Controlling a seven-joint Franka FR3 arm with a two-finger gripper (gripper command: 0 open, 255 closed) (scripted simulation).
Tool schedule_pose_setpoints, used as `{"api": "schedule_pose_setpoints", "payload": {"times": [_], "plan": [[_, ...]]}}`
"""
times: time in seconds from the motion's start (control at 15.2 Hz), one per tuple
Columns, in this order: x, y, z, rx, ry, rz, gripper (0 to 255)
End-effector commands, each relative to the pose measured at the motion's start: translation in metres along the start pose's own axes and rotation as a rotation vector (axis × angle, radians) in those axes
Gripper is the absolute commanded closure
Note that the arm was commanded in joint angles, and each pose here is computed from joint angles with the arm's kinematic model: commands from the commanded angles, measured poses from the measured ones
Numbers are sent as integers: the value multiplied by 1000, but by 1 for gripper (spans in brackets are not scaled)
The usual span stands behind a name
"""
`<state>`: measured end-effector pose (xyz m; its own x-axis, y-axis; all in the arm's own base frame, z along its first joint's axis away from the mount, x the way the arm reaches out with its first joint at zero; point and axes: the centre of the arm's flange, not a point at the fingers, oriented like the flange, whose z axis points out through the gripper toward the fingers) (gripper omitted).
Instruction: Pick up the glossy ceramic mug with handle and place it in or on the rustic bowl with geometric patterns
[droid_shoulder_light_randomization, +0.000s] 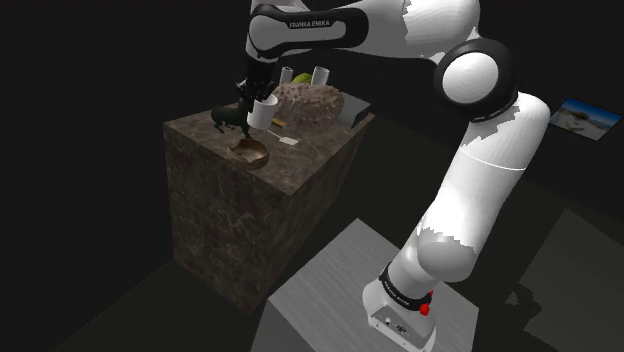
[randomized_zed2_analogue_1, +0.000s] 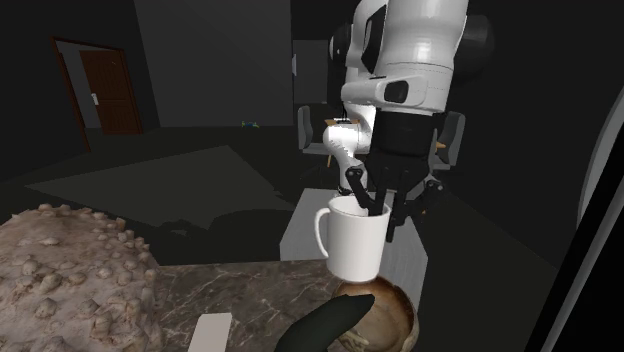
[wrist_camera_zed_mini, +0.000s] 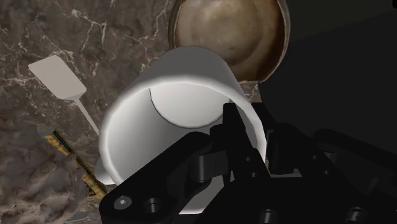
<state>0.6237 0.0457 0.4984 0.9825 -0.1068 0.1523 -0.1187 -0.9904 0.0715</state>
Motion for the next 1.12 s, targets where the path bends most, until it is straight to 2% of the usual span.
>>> {"api": "schedule_pose_setpoints", "payload": {"times": [0.0, 0.53, 1.06], "plan": [[-1, -2, 10, 0, 1, 0, 255], [-8, -5, 50, 0, 1, 0, 255], [-8, -5, 50, 0, 1, 0, 255]]}}
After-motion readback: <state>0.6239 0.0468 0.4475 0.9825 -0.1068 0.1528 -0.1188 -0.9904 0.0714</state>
